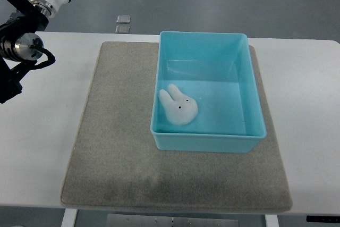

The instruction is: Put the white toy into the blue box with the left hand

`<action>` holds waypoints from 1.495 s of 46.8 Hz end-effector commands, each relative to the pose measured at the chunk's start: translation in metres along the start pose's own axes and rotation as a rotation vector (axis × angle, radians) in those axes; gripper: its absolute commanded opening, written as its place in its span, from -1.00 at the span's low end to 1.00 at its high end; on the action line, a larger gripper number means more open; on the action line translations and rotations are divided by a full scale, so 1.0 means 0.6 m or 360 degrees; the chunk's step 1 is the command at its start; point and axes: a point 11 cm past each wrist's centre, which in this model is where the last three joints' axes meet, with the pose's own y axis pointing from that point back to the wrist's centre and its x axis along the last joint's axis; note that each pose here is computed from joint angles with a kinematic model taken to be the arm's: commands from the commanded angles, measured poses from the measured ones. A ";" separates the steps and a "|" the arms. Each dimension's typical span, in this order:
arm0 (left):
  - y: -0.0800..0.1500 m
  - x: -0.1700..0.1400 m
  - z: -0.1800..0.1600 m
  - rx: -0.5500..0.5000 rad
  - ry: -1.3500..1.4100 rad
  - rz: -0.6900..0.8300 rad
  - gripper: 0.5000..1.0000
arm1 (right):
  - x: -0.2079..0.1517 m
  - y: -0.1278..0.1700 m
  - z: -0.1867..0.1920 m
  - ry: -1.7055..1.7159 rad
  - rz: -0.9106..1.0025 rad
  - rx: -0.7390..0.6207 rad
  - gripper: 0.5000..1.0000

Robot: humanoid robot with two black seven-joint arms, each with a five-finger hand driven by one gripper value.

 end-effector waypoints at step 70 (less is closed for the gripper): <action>0.069 0.035 -0.113 0.0198 0.0688 0.0309 0.98 | 0.000 0.000 0.000 0.0000 0.0000 0.0000 0.74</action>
